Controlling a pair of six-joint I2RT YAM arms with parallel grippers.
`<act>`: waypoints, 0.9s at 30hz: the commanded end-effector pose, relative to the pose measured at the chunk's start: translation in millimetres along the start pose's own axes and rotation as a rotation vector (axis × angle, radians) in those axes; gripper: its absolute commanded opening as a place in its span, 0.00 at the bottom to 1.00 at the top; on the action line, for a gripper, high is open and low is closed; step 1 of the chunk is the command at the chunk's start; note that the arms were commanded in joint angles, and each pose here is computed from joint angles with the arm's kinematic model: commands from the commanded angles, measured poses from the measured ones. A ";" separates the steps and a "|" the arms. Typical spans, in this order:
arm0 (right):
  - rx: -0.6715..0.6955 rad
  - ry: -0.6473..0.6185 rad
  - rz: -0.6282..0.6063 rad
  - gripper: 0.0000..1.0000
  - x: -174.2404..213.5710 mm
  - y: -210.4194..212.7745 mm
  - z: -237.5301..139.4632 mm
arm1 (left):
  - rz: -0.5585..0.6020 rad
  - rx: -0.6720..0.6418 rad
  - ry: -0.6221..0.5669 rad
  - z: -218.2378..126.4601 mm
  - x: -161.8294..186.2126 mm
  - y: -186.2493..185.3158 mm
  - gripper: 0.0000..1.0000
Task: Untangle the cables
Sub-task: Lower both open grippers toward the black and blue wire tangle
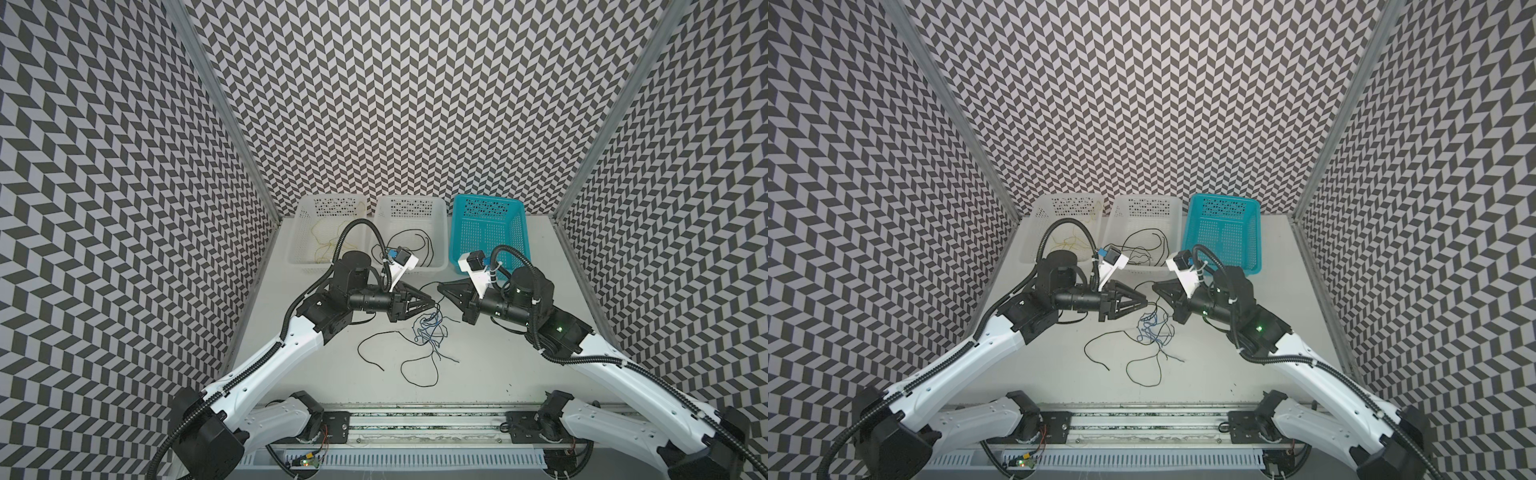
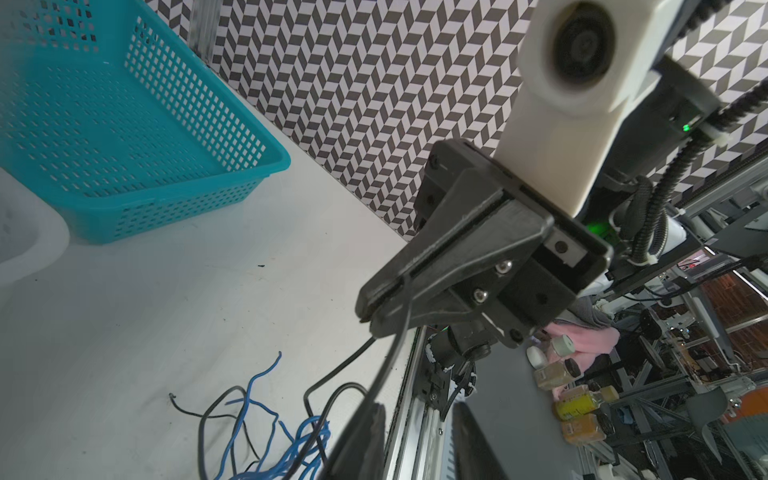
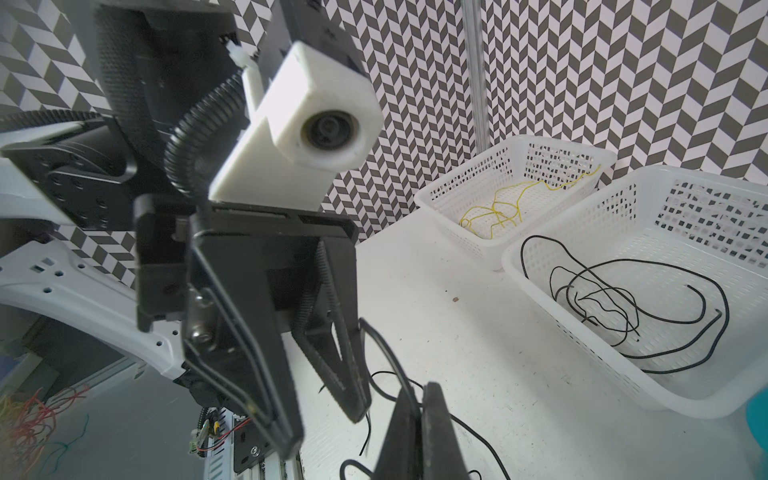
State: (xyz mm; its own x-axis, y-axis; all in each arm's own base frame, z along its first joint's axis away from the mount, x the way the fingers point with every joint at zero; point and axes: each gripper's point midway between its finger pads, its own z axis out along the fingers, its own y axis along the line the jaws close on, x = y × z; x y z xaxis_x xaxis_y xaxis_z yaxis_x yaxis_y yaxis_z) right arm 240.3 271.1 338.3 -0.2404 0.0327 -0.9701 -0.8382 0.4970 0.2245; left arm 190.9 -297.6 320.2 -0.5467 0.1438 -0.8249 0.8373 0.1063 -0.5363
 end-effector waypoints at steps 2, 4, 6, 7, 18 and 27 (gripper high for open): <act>-0.022 -0.107 -0.077 0.00 -31.4 12.4 -9.3 | 0.044 0.015 0.012 -2.3 -5.1 -11.4 0.18; -0.025 -0.105 -0.074 0.00 -29.8 12.2 -8.5 | 0.039 0.006 0.019 -1.8 -4.0 -9.1 0.11; -0.027 -0.104 -0.069 0.00 -28.4 12.2 -7.8 | 0.034 0.005 0.023 -0.7 -4.0 -8.2 0.05; -0.026 -0.104 -0.067 0.00 -27.7 12.0 -7.7 | 0.034 0.006 0.025 -0.2 -4.3 -8.3 0.01; 0.062 -0.094 -0.024 0.28 -6.0 -2.7 -19.5 | 0.021 -0.101 -0.092 -12.0 -48.9 -13.2 0.00; 0.079 -0.108 0.030 0.37 26.8 -10.8 -24.6 | -0.012 -0.129 -0.161 -19.2 -79.3 -25.5 0.00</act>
State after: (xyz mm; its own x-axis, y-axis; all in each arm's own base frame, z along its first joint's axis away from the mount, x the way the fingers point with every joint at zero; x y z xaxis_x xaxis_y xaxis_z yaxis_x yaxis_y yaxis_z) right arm 229.7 249.8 290.2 -0.2786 0.0635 -0.9583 -0.7884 0.5546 0.2660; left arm 211.1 -293.2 394.2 -0.5308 0.0044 -0.8475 0.8280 0.2163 -0.5174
